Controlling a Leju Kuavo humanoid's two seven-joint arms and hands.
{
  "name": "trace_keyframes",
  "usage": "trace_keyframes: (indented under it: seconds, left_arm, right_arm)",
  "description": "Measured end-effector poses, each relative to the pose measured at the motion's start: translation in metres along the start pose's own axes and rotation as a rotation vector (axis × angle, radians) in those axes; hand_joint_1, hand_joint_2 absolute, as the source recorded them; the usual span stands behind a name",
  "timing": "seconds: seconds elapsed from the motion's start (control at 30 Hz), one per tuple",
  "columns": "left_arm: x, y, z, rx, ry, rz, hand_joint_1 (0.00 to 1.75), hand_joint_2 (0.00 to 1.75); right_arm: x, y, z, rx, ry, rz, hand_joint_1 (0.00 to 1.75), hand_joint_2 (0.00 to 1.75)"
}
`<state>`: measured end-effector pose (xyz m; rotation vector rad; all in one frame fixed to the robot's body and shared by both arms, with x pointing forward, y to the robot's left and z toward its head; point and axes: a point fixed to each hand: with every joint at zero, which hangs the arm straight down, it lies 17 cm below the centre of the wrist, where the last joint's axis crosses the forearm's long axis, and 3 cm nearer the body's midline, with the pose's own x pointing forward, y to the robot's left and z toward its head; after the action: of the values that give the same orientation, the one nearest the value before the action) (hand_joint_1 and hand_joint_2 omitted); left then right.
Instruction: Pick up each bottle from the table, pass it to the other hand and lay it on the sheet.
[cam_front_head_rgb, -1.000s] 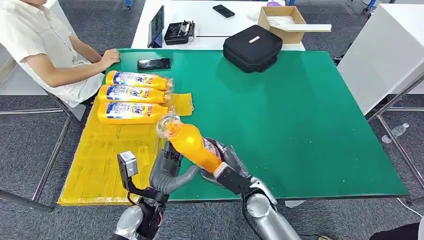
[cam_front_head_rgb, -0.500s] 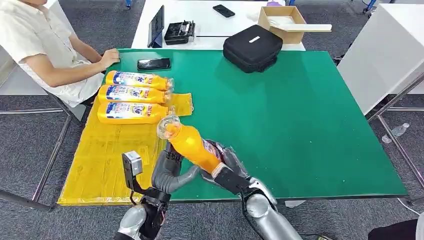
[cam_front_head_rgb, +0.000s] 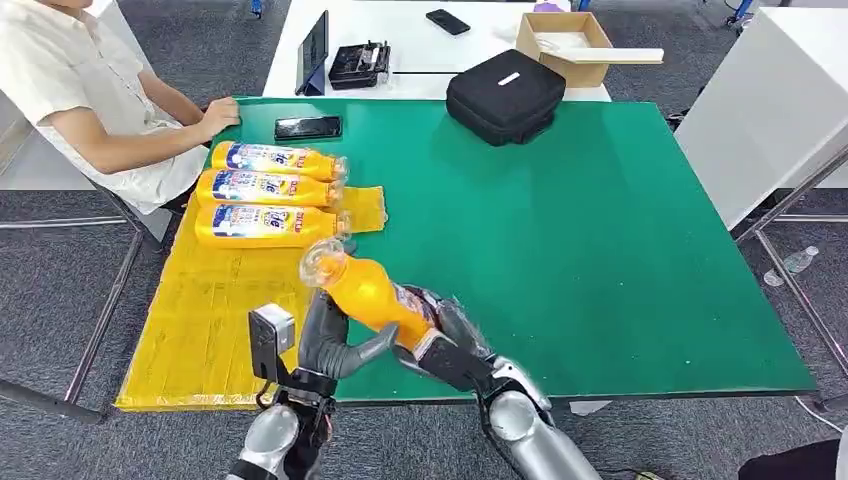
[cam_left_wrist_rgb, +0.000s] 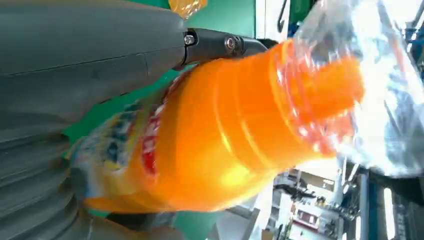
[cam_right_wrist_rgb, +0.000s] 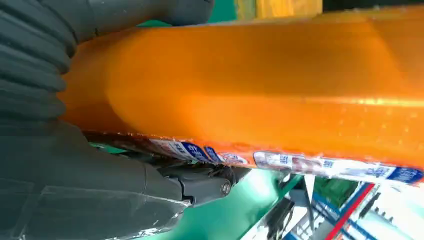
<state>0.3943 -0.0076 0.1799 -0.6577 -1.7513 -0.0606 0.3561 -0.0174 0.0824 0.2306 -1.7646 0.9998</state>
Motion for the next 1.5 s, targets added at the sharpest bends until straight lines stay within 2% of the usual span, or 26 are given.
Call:
trace_keyframes:
  seconds: [0.43, 0.6, 0.63, 0.67, 1.1, 1.13, 1.17, 1.2, 1.5]
  left_arm:
    - [0.004, 0.003, -0.006, 0.005, 0.0, 0.141, 0.0, 1.75]
    - [0.004, 0.002, -0.007, -0.007, 0.016, 0.26, 0.02, 1.75]
    - [0.004, 0.0, -0.007, -0.015, 0.019, 0.275, 0.59, 1.75]
    - [0.004, 0.0, -0.007, -0.019, 0.021, 0.286, 1.75, 1.75]
    - [0.0, 0.0, -0.01, -0.02, 0.035, 0.322, 1.75, 1.75]
    - [0.0, 0.0, -0.01, -0.02, 0.035, 0.323, 1.75, 1.75]
    - [-0.001, 0.0, -0.01, -0.019, 0.037, 0.328, 1.75, 1.75]
    - [-0.001, 0.001, -0.01, -0.017, 0.038, 0.333, 1.75, 1.75]
    - [0.0, 0.006, -0.011, 0.0, 0.033, 0.332, 1.75, 1.75]
  right_arm:
    - [0.017, 0.008, -0.006, 0.031, -0.057, -0.02, 1.75, 1.75]
    - [0.023, 0.008, -0.008, 0.029, -0.088, -0.036, 1.75, 1.75]
    - [0.024, 0.008, -0.01, 0.026, -0.091, -0.039, 1.75, 1.75]
    - [0.025, 0.008, -0.01, 0.025, -0.095, -0.043, 1.75, 1.75]
    - [0.023, 0.008, -0.013, 0.014, -0.103, -0.101, 1.71, 1.75]
    - [0.023, 0.008, -0.013, 0.011, -0.102, -0.104, 1.4, 1.75]
    - [0.023, 0.007, -0.013, 0.009, -0.102, -0.109, 0.49, 1.75]
    - [0.023, 0.007, -0.014, 0.009, -0.103, -0.115, 0.03, 1.75]
    - [0.021, 0.006, -0.018, -0.014, -0.094, -0.137, 0.0, 1.75]
